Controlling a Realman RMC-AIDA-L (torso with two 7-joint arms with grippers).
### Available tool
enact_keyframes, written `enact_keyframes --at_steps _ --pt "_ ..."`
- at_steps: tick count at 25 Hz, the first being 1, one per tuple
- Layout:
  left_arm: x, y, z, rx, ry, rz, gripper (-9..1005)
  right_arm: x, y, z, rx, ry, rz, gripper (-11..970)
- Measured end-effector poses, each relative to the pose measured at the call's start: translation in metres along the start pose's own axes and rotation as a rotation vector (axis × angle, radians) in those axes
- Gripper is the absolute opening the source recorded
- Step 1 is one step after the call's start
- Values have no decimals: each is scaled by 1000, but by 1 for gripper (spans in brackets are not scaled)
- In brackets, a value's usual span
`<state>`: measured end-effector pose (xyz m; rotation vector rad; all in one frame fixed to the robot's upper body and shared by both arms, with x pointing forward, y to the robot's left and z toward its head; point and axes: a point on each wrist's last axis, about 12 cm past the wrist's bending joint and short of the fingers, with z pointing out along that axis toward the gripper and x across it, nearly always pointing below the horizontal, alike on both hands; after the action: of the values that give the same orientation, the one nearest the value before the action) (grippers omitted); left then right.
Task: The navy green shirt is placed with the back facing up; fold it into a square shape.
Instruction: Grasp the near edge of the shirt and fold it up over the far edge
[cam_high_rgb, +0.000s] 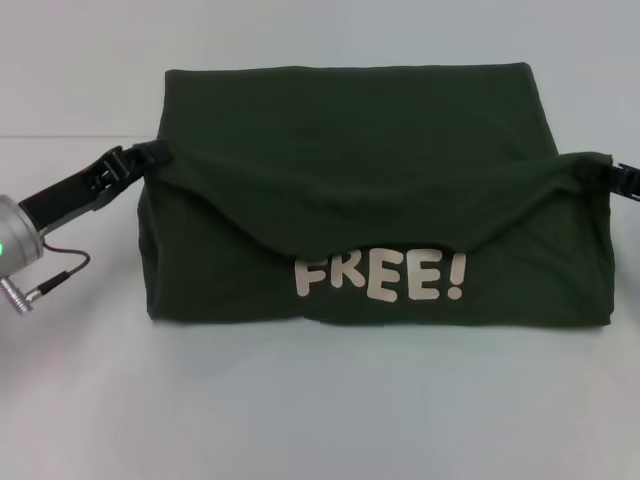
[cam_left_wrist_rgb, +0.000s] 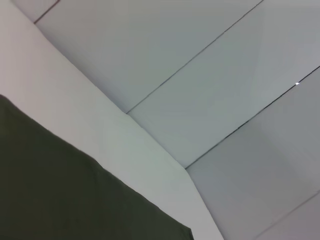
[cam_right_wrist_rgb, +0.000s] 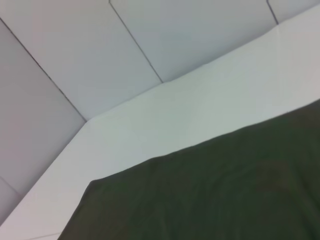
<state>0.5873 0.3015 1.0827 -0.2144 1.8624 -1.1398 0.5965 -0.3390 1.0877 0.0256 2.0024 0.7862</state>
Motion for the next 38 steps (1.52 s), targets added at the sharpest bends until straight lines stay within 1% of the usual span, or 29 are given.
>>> enact_keyframes --at_steps 7,13,16,22,27,38 --pt "-3 -1 11 -36 -45 47 51 5 5 14 32 -10 -34 63" --pt "-1 -1 19 -66 -68 88 51 9 6 19 59 -3 -50 64" --pt "-4 -5 26 -64 -92 109 51 8 6 20 64 -6 -50 65" --pt "-6 -8 35 -82 -77 147 51 8 6 24 74 -7 -46 67" --pt "-1 -6 39 -110 -78 165 51 10 6 26 83 -3 -50 68" --pt "4 -1 42 -170 -89 173 51 12 5 29 105 0 -43 71"
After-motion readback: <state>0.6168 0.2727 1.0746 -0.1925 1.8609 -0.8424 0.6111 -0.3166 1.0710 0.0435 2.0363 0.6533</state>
